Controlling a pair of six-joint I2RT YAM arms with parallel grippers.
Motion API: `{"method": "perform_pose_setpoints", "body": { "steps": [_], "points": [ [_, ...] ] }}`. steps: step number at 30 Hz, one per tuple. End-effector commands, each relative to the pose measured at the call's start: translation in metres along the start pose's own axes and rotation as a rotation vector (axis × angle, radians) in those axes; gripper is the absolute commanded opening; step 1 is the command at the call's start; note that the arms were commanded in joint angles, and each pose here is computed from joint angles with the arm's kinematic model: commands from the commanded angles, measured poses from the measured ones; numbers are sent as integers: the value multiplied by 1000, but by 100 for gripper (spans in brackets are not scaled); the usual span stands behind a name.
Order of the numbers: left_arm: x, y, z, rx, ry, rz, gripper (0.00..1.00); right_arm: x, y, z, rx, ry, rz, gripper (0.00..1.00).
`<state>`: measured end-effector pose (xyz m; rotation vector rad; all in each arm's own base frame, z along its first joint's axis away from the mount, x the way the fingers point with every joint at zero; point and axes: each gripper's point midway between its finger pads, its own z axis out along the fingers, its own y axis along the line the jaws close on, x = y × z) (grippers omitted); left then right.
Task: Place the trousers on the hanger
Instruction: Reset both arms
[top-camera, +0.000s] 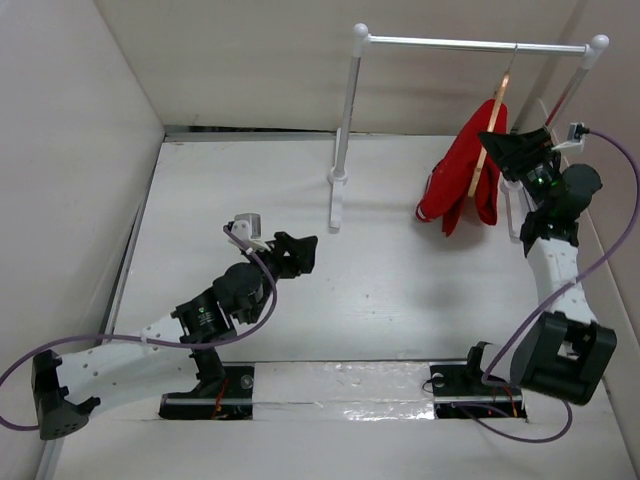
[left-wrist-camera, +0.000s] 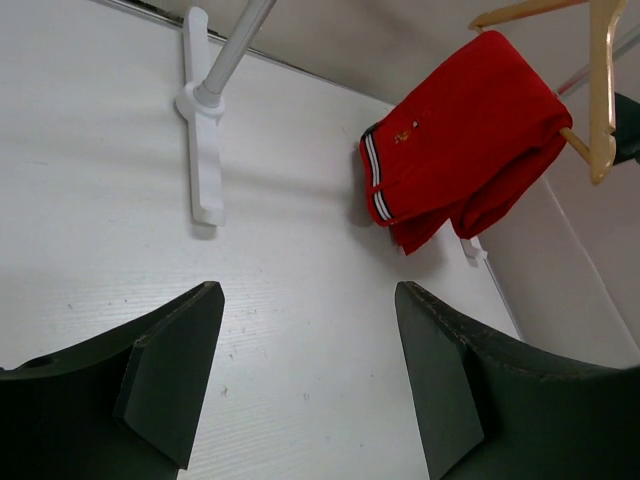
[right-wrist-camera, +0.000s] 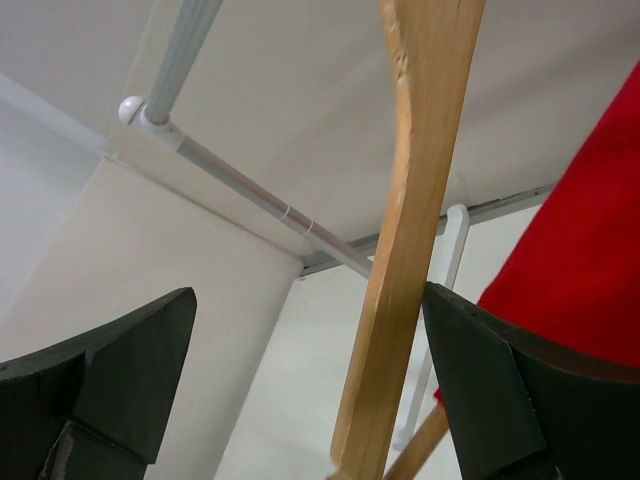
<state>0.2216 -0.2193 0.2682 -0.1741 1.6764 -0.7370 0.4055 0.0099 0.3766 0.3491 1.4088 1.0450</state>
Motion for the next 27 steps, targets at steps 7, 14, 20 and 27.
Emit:
{"method": "perform_pose_setpoints", "body": {
  "steps": [7, 14, 20, 27],
  "points": [
    [-50, 8, -18, -45, -110, -55, 69, 57, 67, -68, -100, -21, -295, 100],
    [-47, 40, -39, -95, -111, -68, 70, 140, 46, -114, -69, 151, -339, 100],
    [-26, 69, -53, -120, -106, -162, 70, 183, 12, -147, 4, 254, -359, 100],
    [-14, 76, -54, -121, -85, -173, 70, 187, 20, -151, -19, 280, -363, 100]
  ]
}}
